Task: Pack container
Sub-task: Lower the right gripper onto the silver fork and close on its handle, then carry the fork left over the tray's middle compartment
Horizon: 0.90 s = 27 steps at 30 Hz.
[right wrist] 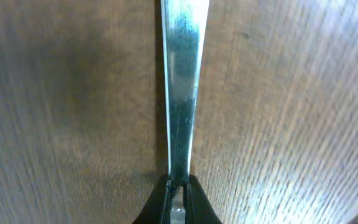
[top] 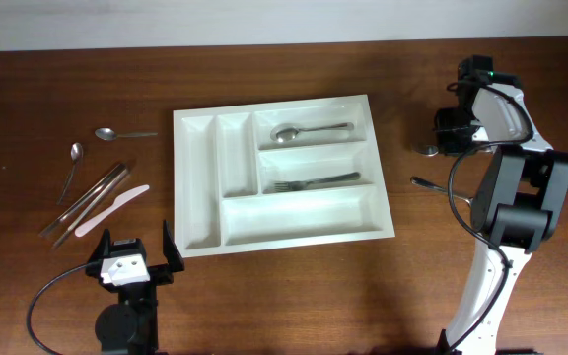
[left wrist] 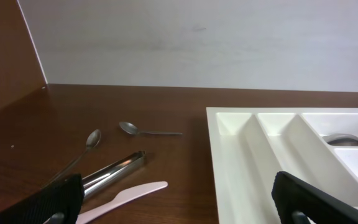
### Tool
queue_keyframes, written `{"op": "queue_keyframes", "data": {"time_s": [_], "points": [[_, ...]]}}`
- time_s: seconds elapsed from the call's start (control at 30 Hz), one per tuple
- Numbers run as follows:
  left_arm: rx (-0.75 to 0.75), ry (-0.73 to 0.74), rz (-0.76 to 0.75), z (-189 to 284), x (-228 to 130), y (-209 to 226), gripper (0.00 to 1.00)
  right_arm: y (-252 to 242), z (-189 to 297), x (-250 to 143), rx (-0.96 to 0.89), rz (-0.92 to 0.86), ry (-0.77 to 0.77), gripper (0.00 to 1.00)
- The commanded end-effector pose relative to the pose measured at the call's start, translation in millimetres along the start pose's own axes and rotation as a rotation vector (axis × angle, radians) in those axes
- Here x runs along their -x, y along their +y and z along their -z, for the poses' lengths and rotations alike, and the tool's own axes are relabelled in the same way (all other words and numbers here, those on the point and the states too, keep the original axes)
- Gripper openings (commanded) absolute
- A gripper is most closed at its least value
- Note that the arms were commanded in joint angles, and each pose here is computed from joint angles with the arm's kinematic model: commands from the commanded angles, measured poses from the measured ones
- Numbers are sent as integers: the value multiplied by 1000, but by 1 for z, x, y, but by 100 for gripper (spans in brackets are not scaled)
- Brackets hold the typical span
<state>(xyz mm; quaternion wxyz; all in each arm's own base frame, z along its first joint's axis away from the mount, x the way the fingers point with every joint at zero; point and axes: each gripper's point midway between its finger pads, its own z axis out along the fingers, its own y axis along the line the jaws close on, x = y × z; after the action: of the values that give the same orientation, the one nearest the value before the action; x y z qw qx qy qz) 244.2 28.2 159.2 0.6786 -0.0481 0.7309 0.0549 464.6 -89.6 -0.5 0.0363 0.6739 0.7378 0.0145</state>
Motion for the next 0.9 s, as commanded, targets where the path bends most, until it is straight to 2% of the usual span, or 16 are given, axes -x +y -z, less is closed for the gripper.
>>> {"op": "queue_keyframes", "data": {"time_s": [0.0,0.43,0.63,0.87], "points": [[-4,-2,-11,0,-1,0,99,-16,-14,4,-68,226,-28,4],[-5,-2,-11,0,-1,0,99,-5,-14,7,-33,513,-40,4],[-5,-2,-11,0,-1,0,99,3,-14,3,4,707,-28,4],[-5,-2,-11,0,-1,0,99,22,4,6,59,844,-60,4]]}}
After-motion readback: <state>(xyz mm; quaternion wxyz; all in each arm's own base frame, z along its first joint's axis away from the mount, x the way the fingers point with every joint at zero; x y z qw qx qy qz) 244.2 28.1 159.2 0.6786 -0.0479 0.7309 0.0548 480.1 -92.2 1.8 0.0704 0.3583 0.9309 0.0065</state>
